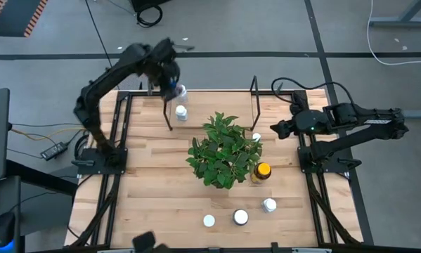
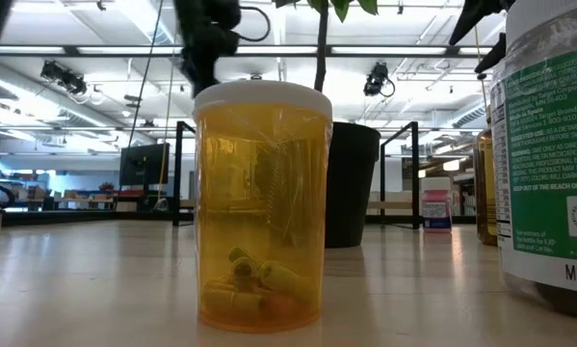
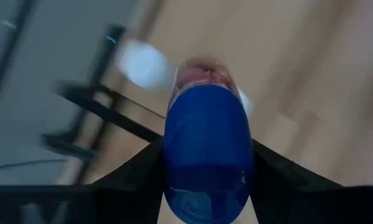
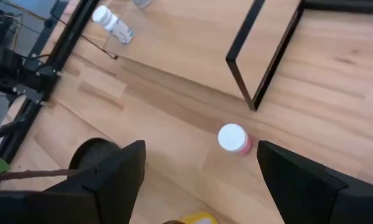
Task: Pick and place medicine bottles onto shelf by color
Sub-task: Put the blue pill bottle on the shelf
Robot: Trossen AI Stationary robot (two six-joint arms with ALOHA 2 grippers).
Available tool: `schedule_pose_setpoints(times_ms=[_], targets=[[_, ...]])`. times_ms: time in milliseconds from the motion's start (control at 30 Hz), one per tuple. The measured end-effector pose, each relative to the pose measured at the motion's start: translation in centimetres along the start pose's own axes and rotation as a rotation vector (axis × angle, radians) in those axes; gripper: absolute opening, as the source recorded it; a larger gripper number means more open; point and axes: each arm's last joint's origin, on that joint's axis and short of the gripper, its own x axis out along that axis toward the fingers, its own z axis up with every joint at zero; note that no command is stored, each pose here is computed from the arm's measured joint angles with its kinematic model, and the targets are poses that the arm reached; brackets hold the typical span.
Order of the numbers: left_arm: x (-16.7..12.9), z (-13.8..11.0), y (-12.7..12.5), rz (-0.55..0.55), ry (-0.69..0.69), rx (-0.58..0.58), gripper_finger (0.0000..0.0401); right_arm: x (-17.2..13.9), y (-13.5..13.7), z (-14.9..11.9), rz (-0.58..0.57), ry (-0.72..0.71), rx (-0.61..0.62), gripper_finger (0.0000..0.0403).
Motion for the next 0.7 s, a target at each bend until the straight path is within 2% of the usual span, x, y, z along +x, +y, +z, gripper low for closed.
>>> schedule_pose_setpoints(times_ms=[133,300,533,700], targets=[[-0.1,2.9,1.3,0.025,-0.050,0.039,0.0184,0.6,0.5,-0.2,-0.011,0.037,0.000,0.0316],[1.7,5.5,2.2,0.056,-0.040,0.073,0.0184,1.0,0.8,-0.4,-0.005,0.085,-0.045,0.0316],[6.9,6.8,1.4,0.043,0.079,0.133,0.0184,1.0,0.8,-0.6,0.025,0.139,-0.123,0.0316],[8.6,7.8,0.3,0.082,0.085,0.204,0.0189,0.9,0.8,-0.7,0.050,0.187,-0.174,0.0316]])
